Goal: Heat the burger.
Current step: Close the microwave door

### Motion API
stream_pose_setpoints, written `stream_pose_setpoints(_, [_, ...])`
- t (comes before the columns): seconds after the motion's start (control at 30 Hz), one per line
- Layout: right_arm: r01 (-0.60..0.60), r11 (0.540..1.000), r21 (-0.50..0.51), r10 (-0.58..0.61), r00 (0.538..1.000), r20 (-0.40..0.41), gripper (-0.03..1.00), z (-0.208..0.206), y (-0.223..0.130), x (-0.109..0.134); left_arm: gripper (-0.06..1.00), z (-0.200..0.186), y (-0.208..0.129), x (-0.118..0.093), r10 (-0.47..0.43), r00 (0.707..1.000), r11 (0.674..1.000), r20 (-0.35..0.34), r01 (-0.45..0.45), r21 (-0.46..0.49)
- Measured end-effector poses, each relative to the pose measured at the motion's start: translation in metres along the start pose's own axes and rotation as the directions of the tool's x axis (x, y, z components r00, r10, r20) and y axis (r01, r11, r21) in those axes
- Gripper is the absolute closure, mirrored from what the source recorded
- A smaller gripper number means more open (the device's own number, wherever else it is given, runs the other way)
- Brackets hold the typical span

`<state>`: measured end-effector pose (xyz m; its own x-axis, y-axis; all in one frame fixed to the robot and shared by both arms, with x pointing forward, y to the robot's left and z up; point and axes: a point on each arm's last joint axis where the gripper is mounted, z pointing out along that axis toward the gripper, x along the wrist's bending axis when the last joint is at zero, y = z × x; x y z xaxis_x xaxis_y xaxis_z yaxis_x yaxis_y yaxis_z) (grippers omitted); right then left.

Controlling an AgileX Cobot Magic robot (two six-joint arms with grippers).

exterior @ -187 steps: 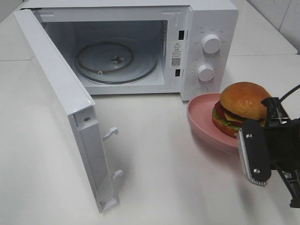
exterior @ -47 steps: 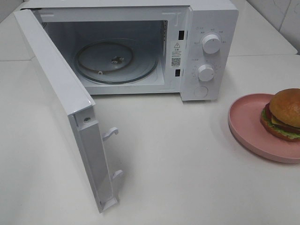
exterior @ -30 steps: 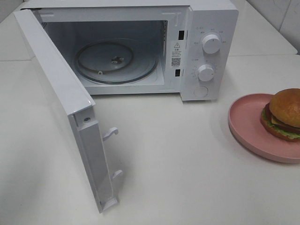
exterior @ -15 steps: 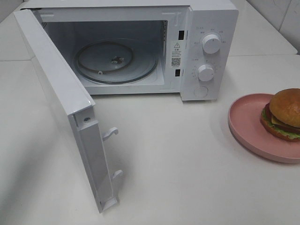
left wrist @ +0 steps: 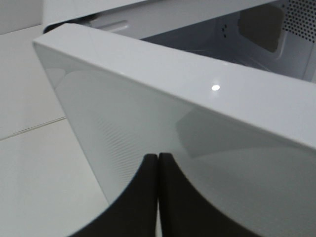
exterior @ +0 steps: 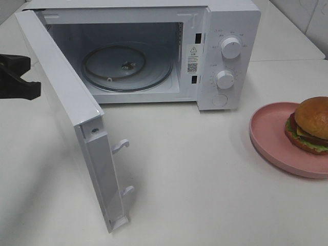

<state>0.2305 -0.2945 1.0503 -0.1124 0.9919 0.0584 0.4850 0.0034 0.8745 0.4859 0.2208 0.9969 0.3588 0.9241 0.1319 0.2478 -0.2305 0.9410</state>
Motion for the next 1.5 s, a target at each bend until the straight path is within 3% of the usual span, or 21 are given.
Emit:
stream_pose_setpoints(0.2, [0.0, 1.0, 0.0, 0.0, 1.0, 0.0, 0.43, 0.0, 0.0, 0.0, 0.94, 0.009, -0.004, -0.01, 0.006, 0.999, 1.0, 0.036, -0.007, 0.017])
stream_pose_setpoints(0.37, [0.0, 1.0, 0.0, 0.0, 1.0, 0.0, 0.43, 0.0, 0.0, 0.0, 0.94, 0.033, 0.01, -0.033, 0.06, 0.991, 0.998, 0.119, -0.058, -0.021])
stream_pose_setpoints(0.63, [0.0, 1.0, 0.0, 0.0, 1.0, 0.0, 0.43, 0.0, 0.0, 0.0, 0.94, 0.064, 0.018, -0.056, 0.087, 0.979, 0.996, 0.182, -0.083, -0.033])
stream_pose_setpoints(0.97, [0.0, 1.0, 0.0, 0.0, 1.0, 0.0, 0.43, 0.0, 0.0, 0.0, 0.94, 0.104, 0.033, -0.083, 0.107, 0.968, 0.993, 0.229, -0.092, -0.076])
stream_pose_setpoints(1.23, [0.0, 1.0, 0.0, 0.0, 1.0, 0.0, 0.43, 0.0, 0.0, 0.0, 0.94, 0.126, 0.04, -0.093, 0.116, 0.964, 0.991, 0.238, -0.095, -0.099])
stream_pose_setpoints(1.5, [0.0, 1.0, 0.0, 0.0, 1.0, 0.0, 0.43, 0.0, 0.0, 0.0, 0.94, 0.146, 0.05, -0.11, 0.178, 0.944, 0.983, 0.278, -0.158, -0.093])
